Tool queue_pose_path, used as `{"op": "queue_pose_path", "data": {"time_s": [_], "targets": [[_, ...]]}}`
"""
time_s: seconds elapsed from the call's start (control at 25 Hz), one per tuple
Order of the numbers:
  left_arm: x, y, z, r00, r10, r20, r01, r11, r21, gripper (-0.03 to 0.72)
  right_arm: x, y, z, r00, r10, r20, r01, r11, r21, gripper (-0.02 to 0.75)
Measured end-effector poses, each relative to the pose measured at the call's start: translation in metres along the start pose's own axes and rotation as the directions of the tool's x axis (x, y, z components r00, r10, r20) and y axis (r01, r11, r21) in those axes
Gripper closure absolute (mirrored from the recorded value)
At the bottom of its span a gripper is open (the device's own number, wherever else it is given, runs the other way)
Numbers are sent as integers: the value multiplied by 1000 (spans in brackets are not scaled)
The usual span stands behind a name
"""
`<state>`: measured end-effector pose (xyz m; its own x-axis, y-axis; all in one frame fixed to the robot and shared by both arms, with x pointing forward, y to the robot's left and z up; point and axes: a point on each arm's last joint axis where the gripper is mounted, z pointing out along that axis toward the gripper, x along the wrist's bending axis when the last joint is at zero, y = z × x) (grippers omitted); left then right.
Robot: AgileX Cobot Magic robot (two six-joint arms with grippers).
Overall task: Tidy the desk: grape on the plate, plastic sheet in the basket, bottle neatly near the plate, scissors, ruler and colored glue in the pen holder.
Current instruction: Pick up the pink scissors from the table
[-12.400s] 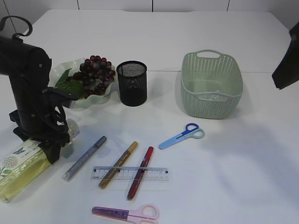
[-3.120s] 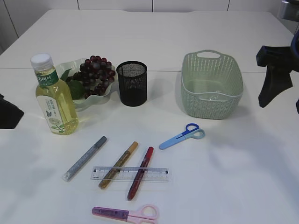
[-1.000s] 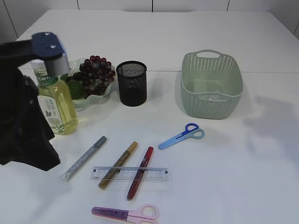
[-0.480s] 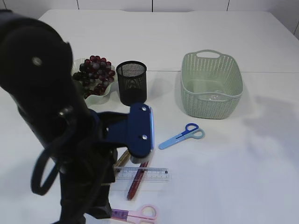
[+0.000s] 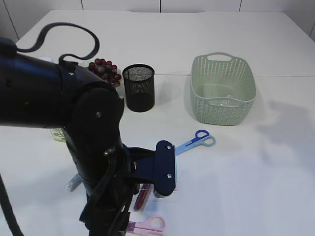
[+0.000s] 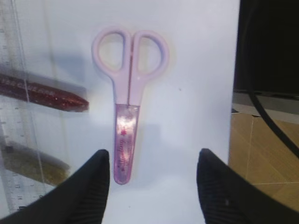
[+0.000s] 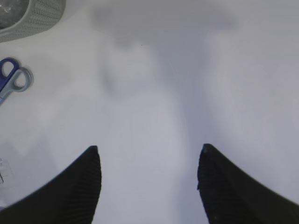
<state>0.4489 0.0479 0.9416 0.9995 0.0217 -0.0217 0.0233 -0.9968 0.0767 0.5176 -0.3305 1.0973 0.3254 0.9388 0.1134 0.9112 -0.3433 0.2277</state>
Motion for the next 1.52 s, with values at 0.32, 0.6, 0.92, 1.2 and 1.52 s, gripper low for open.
{"op": "queue_pose_path", "data": {"time_s": [0.32, 0.6, 0.92, 1.2, 1.52], "targets": [[10, 7, 15, 998, 11, -62, -13, 999, -40, 254, 0, 0, 0, 1000, 0, 0, 0, 1000, 0, 230], [11, 8, 17, 998, 12, -65, -14, 999, -42, 254, 0, 0, 0, 1000, 0, 0, 0, 1000, 0, 230], [10, 8, 17, 998, 4, -59, -7, 999, -47, 254, 0, 0, 0, 1000, -1, 2, 1, 1000, 0, 230], [10, 9, 23, 999, -6, -41, 4, 999, -41, 254, 0, 0, 0, 1000, -1, 2, 1, 1000, 0, 230], [10, 9, 24, 999, -7, -37, 5, 999, -38, 305, 0, 0, 0, 1000, -3, 2, 3, 1000, 0, 230]]}}
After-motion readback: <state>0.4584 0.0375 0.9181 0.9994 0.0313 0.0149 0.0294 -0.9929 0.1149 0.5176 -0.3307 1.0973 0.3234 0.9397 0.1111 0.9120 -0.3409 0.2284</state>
